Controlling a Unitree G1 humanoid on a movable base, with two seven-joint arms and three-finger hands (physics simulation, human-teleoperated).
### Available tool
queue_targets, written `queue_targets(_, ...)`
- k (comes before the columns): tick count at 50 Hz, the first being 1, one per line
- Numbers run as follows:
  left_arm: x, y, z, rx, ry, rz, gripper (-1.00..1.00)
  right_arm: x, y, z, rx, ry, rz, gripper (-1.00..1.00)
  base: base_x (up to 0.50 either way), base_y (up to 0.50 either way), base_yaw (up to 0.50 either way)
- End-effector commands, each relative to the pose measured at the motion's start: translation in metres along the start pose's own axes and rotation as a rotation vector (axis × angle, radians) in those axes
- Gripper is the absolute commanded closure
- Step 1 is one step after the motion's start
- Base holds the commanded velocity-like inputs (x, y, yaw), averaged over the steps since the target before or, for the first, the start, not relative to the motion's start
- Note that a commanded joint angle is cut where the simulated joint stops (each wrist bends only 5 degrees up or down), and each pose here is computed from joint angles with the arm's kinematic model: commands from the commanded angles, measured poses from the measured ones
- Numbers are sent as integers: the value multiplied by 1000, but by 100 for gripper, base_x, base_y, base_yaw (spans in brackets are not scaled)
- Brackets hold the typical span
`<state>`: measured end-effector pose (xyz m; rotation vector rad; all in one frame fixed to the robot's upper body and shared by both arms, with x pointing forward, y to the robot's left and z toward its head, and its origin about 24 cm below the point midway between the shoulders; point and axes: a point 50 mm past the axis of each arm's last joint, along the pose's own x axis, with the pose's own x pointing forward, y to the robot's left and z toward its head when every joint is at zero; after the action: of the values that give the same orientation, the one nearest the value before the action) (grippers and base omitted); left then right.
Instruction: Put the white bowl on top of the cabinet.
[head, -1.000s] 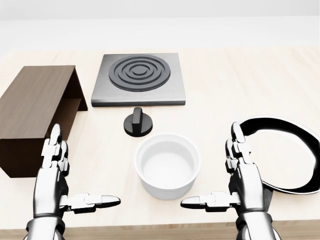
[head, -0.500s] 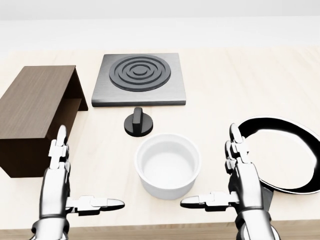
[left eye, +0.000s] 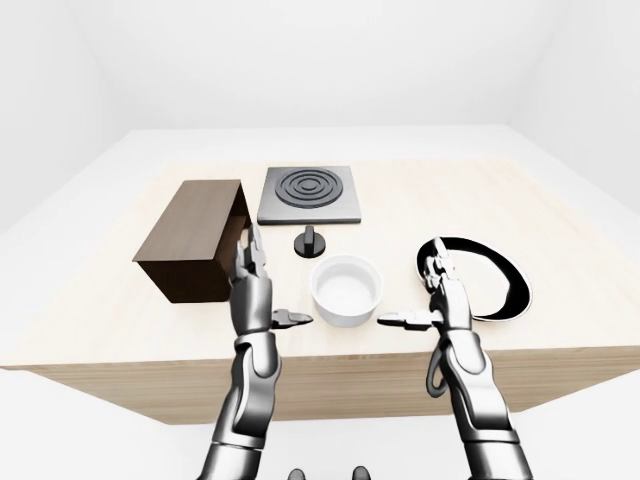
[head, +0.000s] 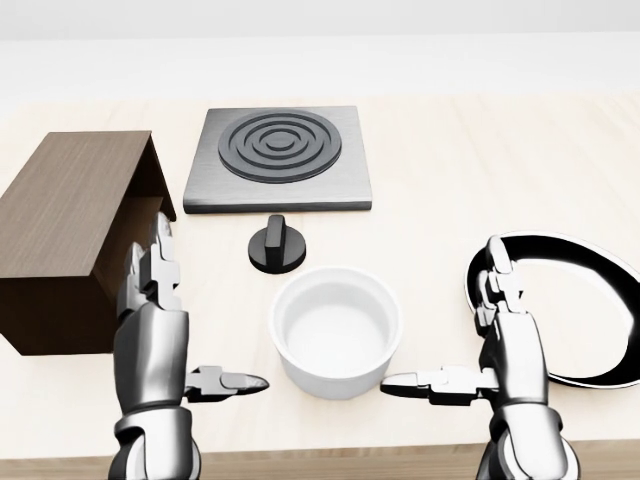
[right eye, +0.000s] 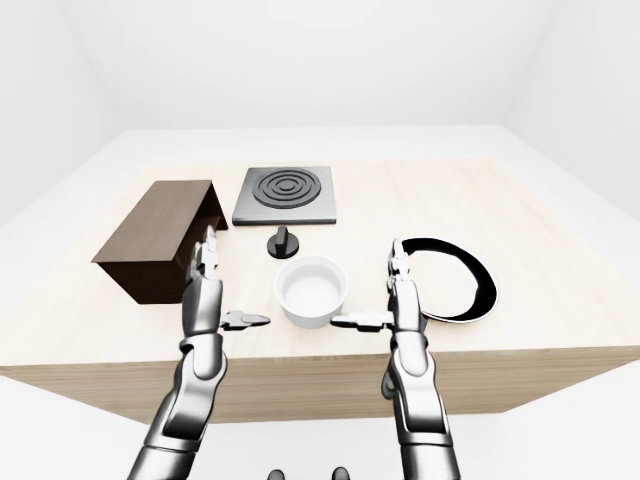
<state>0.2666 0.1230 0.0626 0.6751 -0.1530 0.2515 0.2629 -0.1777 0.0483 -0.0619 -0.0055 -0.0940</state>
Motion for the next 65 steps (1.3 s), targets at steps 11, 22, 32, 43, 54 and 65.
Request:
queue_targets(11, 6, -15, 52, 239, -259, 5, -100, 6, -19, 15, 12, -23, -30, -100, 0, 0, 0)
queue_targets(22, -6, -49, 48, 441, -301, -188, -100, 1, -31, 34, 45, -107, -50, -100, 0, 0, 0)
queue_targets(32, -10, -60, 44, 545, -306, -274, -100, -4, -34, 41, 57, -141, -54, -100, 0, 0, 0)
queue_targets(43, -11, -63, 51, 615, -337, -301, -100, -11, -32, 43, 57, -154, -40, -100, 0, 0, 0)
queue_targets(54, -13, -70, 59, 675, -367, -334, -100, -9, -36, 47, 65, -170, -48, -100, 0, 0, 0)
queue_targets(65, -14, -83, 54, 707, -361, -393, -100, -10, -38, 49, 67, -177, -51, -100, 0, 0, 0)
